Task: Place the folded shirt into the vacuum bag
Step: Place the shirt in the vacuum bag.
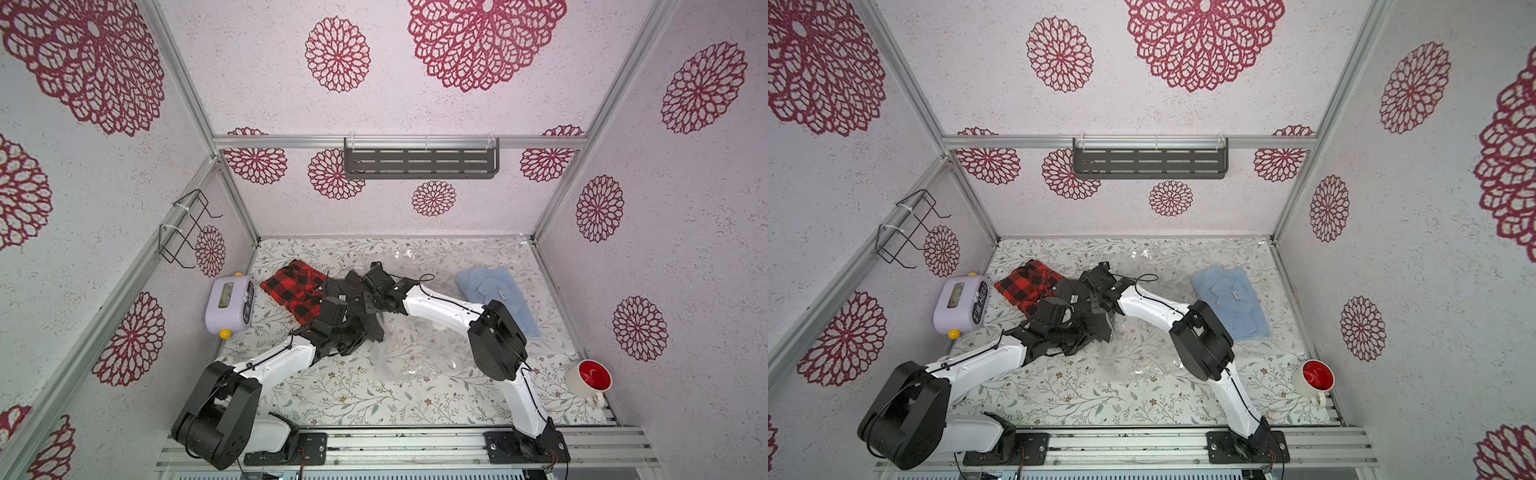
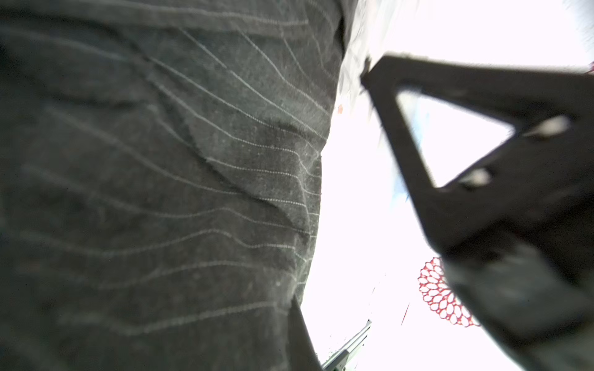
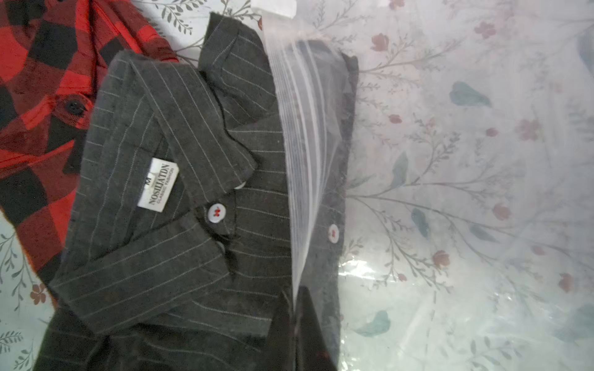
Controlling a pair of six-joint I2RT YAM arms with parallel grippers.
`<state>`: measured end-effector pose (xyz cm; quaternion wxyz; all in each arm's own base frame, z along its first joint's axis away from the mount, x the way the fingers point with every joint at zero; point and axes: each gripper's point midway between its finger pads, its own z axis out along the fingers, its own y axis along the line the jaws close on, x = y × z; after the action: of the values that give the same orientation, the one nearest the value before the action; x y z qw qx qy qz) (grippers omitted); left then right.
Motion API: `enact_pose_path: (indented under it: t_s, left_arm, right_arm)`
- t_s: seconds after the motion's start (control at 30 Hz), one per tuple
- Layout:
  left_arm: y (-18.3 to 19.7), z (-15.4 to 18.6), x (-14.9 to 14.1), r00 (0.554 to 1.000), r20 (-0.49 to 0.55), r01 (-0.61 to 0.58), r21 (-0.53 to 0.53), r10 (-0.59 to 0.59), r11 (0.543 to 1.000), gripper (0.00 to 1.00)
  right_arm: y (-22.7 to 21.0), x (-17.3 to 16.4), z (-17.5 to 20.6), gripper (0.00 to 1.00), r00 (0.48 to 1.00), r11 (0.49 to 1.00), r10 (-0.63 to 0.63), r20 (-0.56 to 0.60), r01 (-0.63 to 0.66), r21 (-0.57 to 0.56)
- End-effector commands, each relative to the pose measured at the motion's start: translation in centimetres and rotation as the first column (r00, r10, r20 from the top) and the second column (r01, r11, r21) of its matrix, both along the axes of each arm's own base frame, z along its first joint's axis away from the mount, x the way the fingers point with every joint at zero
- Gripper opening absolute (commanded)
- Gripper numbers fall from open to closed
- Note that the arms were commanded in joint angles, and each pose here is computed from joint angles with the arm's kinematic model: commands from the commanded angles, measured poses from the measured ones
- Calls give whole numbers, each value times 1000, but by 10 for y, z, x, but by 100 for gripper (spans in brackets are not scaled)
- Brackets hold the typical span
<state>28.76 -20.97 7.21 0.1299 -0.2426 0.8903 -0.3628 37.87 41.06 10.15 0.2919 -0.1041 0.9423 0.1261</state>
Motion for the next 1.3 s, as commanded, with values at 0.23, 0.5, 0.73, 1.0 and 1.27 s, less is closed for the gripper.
enact_pose_path:
  t_s: [0.23, 0.5, 0.73, 1.0, 1.27]
  left_arm:
    - [-56, -2, -10, 993, 33, 116, -14, -115, 993, 0]
    - [-62, -6, -25, 987, 37, 157, 27, -158, 987, 31]
    - [-20, 35, -24, 981, 136, 111, 181, -137, 977, 66]
    - [68, 25, -15, 987, 159, -62, 251, 22, 966, 79]
    - [107, -2, 10, 989, 121, -110, 215, 85, 970, 83]
  right_arm:
    - [3, 1, 32, 0, 999, 999, 1, 36, -2, 36]
    - [-3, 0, 32, 0, 999, 1000, -7, 40, 7, 23]
    - [-12, -2, 31, 0, 999, 1000, -17, 43, 17, 13]
    - [-15, -6, 34, 0, 999, 999, -11, 41, 10, 39]
    - [-4, -13, 42, 0, 998, 997, 38, 45, -41, 66]
